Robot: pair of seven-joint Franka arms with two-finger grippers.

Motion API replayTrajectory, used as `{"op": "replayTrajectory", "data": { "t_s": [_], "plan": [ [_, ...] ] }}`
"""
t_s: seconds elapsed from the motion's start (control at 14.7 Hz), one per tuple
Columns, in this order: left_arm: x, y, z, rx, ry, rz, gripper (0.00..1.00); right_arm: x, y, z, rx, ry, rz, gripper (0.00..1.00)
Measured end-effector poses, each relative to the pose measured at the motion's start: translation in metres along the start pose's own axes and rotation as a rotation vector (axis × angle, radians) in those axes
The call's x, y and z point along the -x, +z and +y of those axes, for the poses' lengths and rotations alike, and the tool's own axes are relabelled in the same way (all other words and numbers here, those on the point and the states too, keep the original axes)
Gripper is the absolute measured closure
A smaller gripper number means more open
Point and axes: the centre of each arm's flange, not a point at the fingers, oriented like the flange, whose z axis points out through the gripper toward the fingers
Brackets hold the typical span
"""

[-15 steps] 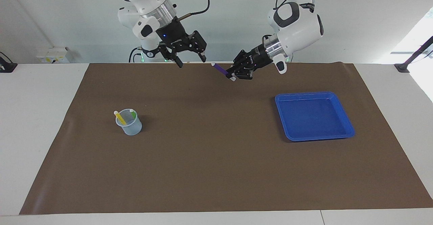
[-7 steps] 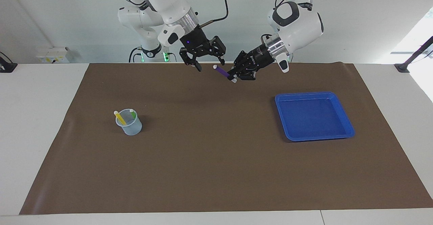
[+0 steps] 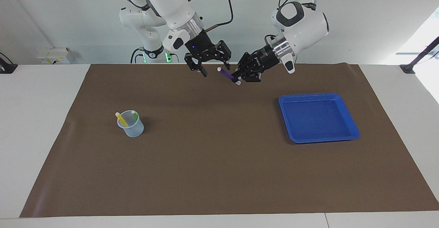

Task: Transfer and insert pens with both arms
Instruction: 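Grasp the purple pen with the right gripper and open the left gripper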

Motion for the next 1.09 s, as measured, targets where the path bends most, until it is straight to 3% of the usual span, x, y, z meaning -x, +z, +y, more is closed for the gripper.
{"op": "replayTrajectory", "data": {
  "t_s": [0.2,0.48,0.54,0.68,0.95,1.02,1.09],
  "plan": [
    [0.0,0.001,0.0,0.006,-0.003,0.0,0.84,0.006,0.003,-0.008,-0.003,-0.016,-0.006,0.12],
    [0.001,0.003,-0.002,0.012,-0.006,-0.005,0.84,0.005,0.001,-0.01,-0.016,-0.017,0.015,0.49],
    [0.002,0.004,-0.003,0.014,-0.006,-0.007,0.84,0.003,-0.001,-0.011,-0.022,-0.017,0.026,0.49],
    [0.003,0.004,-0.003,0.017,-0.007,-0.009,0.84,0.001,-0.002,-0.012,-0.035,-0.016,0.049,0.6],
    [0.003,0.004,-0.002,0.021,-0.009,-0.011,0.84,-0.003,-0.001,-0.011,-0.045,-0.012,0.065,0.61],
    [0.002,0.003,-0.002,0.021,-0.01,-0.012,0.84,-0.003,0.0,-0.01,-0.044,-0.012,0.064,0.63],
    [0.002,0.002,-0.001,0.025,-0.013,-0.014,0.84,-0.004,0.0,-0.009,-0.042,-0.011,0.063,0.73]
  ]
}}
